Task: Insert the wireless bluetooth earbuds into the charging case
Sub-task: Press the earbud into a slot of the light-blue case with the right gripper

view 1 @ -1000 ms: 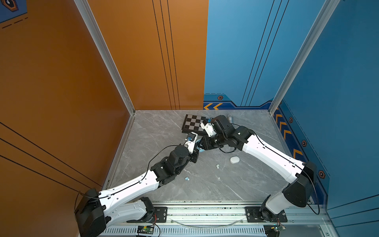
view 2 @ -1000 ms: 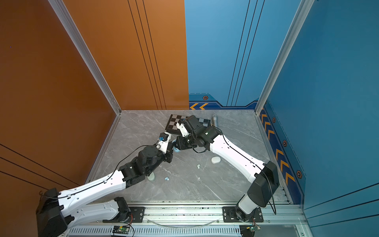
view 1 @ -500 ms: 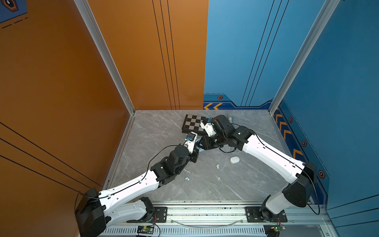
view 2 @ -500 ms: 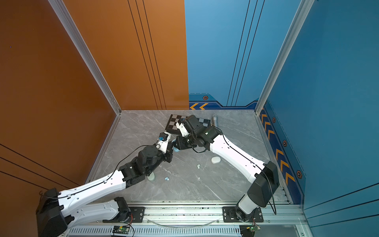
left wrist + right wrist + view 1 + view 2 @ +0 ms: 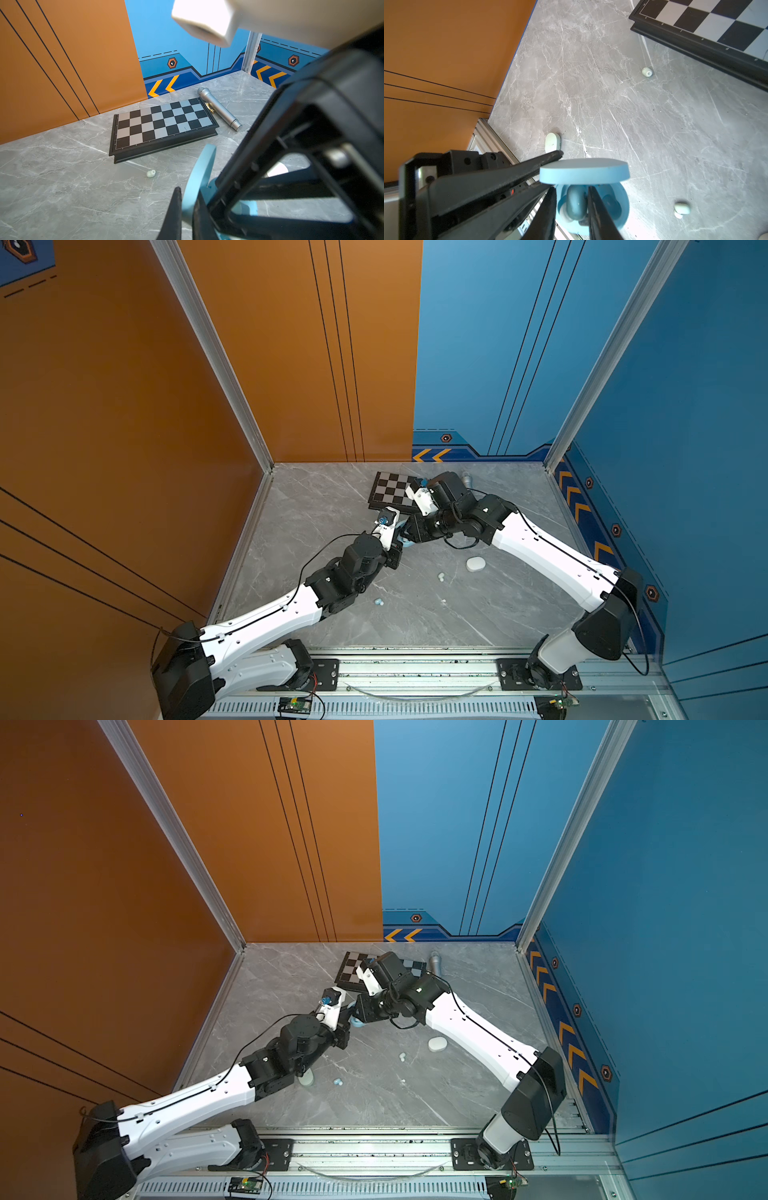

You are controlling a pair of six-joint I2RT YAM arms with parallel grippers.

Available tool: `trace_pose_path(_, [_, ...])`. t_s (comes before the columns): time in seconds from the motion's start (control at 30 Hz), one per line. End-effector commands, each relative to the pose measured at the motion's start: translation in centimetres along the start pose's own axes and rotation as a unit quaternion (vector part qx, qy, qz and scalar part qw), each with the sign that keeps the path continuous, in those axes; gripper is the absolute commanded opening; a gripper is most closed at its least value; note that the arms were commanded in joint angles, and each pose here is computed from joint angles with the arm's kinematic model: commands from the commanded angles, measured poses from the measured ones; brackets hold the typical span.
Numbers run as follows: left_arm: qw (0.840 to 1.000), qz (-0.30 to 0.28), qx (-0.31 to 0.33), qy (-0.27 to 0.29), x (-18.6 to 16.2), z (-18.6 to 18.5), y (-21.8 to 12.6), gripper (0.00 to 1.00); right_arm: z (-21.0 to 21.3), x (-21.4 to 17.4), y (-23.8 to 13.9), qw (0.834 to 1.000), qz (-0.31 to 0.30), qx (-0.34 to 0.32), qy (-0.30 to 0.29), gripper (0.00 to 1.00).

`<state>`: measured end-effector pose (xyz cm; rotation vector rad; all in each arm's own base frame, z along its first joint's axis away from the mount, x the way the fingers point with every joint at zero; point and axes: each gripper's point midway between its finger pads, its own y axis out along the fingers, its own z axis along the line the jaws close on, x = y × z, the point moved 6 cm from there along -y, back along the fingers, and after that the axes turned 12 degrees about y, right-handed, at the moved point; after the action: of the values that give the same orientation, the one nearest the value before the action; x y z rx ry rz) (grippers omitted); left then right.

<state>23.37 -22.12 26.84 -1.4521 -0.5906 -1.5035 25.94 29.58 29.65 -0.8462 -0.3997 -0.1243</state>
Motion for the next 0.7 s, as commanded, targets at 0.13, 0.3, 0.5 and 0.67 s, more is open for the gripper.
trace_pose_path(0.13, [1.0,-0.014,-0.002,-0.007,0.84,-0.18,-0.06,0.0,1.67,0.21,-1.81,0.999,-0.02,0.021,-0.016,0.26])
trace_pose_path(0.3, [1.0,-0.015,-0.001,-0.008,0.83,-0.14,-0.09,0.0,1.85,0.13,-2.08,0.999,-0.023,0.023,-0.016,0.26])
trace_pose_path(0.5, [1.0,-0.015,-0.001,-0.008,0.87,-0.07,-0.15,0.0,2.03,0.13,-2.53,0.999,-0.028,0.026,-0.018,0.26])
trace_pose_path(0.67, [1.0,-0.018,-0.002,-0.01,0.98,-0.07,-0.25,0.0,2.06,0.18,-2.46,0.999,-0.029,0.025,-0.019,0.27])
